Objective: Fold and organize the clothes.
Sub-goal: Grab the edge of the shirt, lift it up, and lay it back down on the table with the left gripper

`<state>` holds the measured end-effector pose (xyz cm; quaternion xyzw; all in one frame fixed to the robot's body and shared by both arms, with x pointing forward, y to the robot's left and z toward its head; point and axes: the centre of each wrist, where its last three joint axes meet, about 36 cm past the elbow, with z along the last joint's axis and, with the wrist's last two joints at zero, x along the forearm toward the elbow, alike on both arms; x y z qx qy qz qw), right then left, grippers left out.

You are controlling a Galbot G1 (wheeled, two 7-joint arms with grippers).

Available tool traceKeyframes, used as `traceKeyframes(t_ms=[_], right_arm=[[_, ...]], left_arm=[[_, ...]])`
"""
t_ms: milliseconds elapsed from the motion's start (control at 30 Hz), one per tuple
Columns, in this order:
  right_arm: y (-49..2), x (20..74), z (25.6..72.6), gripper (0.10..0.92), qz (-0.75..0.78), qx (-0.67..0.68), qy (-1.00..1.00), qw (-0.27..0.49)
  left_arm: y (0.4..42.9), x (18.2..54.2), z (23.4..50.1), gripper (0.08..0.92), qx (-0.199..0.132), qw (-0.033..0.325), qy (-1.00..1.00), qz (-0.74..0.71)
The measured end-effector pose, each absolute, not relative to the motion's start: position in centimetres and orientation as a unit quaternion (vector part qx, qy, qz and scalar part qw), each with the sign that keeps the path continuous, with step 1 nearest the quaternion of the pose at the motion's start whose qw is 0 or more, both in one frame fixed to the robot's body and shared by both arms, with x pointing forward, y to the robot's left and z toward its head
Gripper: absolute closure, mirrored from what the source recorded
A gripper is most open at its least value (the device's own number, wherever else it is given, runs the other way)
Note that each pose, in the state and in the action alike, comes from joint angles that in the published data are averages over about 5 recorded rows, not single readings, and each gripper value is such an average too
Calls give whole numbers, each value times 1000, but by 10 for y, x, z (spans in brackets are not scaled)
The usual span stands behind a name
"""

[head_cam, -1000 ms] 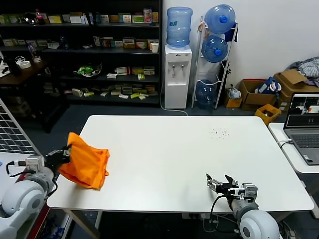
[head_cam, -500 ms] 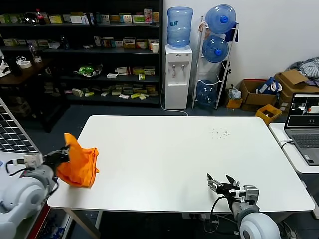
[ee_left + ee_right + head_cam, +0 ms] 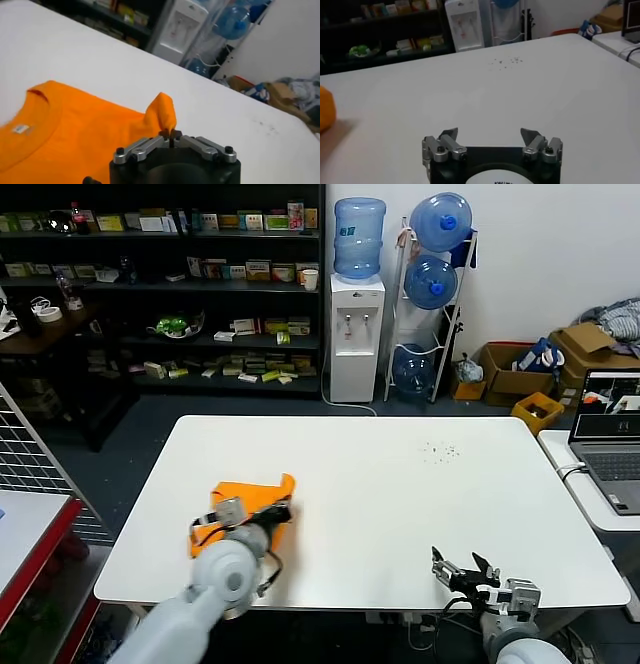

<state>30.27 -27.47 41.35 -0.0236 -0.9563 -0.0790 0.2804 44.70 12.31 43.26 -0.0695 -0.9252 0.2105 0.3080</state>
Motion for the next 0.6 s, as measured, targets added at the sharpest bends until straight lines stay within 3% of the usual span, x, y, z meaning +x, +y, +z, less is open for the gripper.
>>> traceKeyframes(t_ms=[333, 600], right_arm=[[-279, 300, 414, 200, -80, -30, -955, 283], [-284, 297, 418, 200, -78, -35, -956, 281]], left_arm=[[16, 466, 423, 903, -103, 327, -913, 222], [-31, 470, 422, 903, -115, 329, -913, 211]])
